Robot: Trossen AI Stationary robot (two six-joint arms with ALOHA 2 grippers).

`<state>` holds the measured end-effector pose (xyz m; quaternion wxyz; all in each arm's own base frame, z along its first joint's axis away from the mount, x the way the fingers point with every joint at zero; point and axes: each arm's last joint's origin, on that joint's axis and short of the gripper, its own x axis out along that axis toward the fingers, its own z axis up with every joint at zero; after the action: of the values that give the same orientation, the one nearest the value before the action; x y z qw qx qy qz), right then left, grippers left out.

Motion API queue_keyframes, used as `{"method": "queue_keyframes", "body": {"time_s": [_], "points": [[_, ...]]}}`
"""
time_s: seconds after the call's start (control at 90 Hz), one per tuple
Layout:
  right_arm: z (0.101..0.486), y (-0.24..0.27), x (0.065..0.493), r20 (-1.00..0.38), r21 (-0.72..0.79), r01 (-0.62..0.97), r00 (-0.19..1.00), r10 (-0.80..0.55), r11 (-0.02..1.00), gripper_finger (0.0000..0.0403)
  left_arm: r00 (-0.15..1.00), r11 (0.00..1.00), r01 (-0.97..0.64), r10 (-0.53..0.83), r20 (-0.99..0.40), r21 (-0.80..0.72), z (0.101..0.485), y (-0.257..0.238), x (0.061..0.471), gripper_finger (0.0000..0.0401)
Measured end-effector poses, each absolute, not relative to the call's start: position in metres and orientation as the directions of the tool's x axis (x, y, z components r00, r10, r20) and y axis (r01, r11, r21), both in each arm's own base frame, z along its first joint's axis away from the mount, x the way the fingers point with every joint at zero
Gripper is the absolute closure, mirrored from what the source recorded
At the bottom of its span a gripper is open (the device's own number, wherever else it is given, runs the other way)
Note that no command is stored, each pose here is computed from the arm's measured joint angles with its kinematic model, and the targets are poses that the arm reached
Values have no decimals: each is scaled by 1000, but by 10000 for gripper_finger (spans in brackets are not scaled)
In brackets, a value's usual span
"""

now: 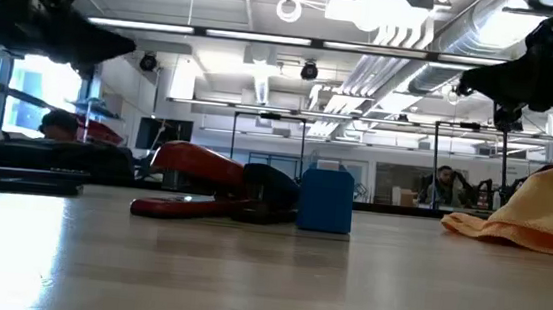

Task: Apply microfiber cloth
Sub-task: Return to Home Position

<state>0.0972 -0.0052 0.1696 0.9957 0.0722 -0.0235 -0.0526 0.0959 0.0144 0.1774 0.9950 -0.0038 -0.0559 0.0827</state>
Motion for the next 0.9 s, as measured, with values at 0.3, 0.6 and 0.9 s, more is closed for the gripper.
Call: {"method": "queue_keyframes", "body": {"time_s": [0.3,0.6,0.9], "points": [[169,-4,97,36,174,46,998,-53,984,403,984,991,-124,129,127,-42,179,12,96,401],[171,-1,97,59,150,-41,998,33,988,403,976,990,-137,140,164,-30,183,10,96,401],[171,-3,97,52,108,42,997,-48,993,403,966,977,-210,212,150,-24,182,9,96,401]]}}
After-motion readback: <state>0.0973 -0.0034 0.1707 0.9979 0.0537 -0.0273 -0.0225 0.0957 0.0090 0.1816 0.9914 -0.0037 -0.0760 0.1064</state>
